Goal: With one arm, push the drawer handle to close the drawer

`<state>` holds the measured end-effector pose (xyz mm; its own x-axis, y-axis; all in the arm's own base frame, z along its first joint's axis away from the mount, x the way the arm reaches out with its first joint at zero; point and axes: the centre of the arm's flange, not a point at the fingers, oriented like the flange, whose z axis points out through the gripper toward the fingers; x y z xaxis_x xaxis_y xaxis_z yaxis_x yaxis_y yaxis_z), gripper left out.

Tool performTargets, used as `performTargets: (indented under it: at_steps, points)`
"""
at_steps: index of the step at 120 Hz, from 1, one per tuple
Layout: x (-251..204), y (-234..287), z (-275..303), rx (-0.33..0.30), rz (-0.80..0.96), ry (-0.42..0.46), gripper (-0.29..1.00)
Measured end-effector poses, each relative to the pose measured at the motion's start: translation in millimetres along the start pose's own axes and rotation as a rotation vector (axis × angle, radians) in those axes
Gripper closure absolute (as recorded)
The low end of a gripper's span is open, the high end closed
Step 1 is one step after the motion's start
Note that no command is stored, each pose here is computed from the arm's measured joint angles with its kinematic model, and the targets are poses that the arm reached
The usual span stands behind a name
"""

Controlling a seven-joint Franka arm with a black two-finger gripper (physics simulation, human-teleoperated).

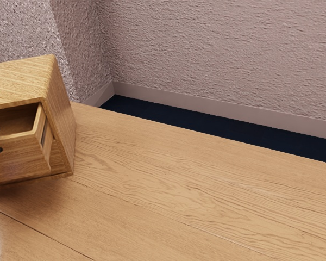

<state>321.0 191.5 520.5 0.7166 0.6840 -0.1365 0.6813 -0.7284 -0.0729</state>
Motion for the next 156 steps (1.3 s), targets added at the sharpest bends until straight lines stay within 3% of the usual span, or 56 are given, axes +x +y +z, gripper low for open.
performTargets:
  at_steps: [78, 156]
  points:
    - [80, -4, -4, 0.011, -0.065, -0.002, 0.78]
    - [130, 7, -14, -0.026, -0.013, 0.096, 0.79]
